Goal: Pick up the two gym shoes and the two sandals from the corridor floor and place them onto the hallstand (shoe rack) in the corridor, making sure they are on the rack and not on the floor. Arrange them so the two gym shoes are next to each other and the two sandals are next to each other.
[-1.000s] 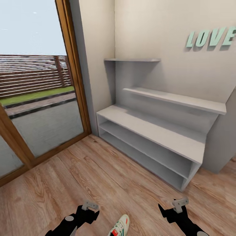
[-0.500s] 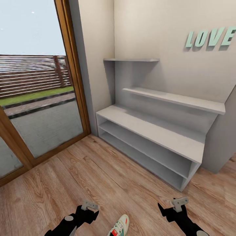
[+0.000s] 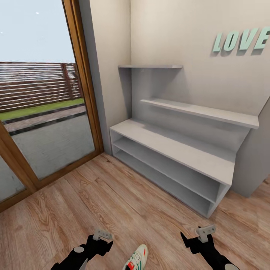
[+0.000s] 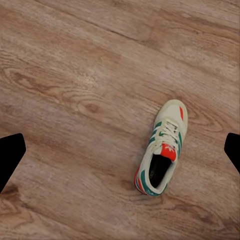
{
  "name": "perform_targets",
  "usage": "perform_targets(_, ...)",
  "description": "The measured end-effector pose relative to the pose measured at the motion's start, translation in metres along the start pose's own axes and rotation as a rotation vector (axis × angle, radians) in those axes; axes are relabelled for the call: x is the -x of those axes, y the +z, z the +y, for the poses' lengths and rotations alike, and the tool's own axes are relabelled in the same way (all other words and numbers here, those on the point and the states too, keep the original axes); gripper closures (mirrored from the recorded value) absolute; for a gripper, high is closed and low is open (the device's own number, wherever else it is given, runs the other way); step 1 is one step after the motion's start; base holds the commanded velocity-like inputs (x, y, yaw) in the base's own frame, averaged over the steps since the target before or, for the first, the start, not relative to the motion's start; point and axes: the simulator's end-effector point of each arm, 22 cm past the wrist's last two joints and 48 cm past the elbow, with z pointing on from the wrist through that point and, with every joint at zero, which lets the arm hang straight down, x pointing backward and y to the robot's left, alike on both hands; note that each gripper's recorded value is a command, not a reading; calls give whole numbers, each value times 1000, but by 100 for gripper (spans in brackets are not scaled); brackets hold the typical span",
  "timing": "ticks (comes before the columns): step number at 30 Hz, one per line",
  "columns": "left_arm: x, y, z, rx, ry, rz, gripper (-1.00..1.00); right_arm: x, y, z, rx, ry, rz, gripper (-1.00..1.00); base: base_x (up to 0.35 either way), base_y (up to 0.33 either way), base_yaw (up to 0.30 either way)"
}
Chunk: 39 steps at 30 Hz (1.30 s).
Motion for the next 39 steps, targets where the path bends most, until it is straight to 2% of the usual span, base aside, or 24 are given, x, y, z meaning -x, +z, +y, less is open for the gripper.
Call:
perform_targets(35,-45,48,3,0,-1,4,-100,-55,33,5,1,-1,-3,-100,0,0,0)
perform_targets(39,-49,54,2,-1,-1,3,-100,-50,36,4,0,-6,-24,-100,0,0,0)
